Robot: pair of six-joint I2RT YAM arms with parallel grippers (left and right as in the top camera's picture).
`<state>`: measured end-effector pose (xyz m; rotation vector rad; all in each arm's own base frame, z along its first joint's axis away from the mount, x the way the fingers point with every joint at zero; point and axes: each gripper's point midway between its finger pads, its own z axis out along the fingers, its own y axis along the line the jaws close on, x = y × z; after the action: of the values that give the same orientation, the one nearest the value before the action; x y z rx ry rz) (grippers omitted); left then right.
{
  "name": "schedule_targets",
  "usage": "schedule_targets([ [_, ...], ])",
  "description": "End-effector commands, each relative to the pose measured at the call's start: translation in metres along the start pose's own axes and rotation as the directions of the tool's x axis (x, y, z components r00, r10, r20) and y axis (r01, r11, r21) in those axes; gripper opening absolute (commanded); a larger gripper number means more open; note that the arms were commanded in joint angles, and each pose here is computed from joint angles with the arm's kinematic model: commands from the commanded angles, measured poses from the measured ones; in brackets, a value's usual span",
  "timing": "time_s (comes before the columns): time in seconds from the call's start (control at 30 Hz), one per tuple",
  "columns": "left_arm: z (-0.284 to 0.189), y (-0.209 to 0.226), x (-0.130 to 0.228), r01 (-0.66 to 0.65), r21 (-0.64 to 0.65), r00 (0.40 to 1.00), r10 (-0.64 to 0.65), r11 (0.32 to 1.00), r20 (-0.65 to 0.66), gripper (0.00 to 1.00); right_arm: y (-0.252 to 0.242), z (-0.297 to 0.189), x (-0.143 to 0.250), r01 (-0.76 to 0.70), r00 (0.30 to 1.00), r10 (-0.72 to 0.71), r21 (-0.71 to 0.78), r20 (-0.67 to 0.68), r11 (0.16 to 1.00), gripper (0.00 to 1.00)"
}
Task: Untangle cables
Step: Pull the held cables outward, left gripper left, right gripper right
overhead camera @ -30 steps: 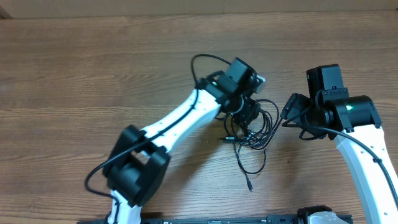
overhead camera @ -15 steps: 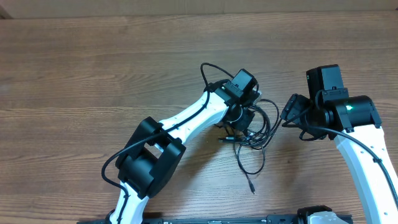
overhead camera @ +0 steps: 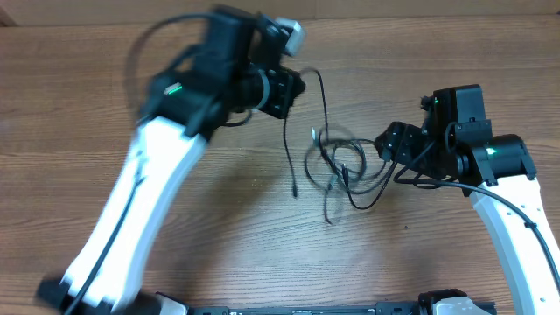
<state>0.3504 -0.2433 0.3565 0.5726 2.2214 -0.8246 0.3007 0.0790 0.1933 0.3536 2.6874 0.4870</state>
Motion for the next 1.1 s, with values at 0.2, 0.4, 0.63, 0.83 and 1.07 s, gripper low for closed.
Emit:
schedule_targets([
  [0.2,-0.088,-0.03,-0.035,-0.067,-0.011,0.968,0.068,0.998,0.24,0.04,0.021,0.028,0.003,0.052,0.99,-0.067,-0.122,-0.124,0.991,0.78],
  [0.4,-0.12,-0.048,-0.05,-0.09,0.01,0.934,0.081,0.996,0.349,0.04,0.029,0.054,0.004,0.051,0.979,-0.087,-0.191,-0.185,0.98,0.79],
  [0.63,-0.146,-0.062,-0.062,-0.132,0.0,0.891,0.119,0.991,0.439,0.04,0.046,0.085,0.006,0.102,0.963,-0.16,-0.257,-0.215,0.961,0.8],
  [0.83,-0.142,-0.045,-0.059,-0.079,-0.071,0.902,0.102,0.994,0.419,0.04,0.055,0.119,0.026,0.184,0.932,-0.243,-0.227,-0.267,0.956,0.83],
  [1.07,-0.138,0.02,-0.042,0.078,-0.363,0.932,0.061,0.928,0.357,0.04,0.052,0.155,0.057,0.256,0.887,-0.293,-0.149,-0.356,0.955,0.82],
])
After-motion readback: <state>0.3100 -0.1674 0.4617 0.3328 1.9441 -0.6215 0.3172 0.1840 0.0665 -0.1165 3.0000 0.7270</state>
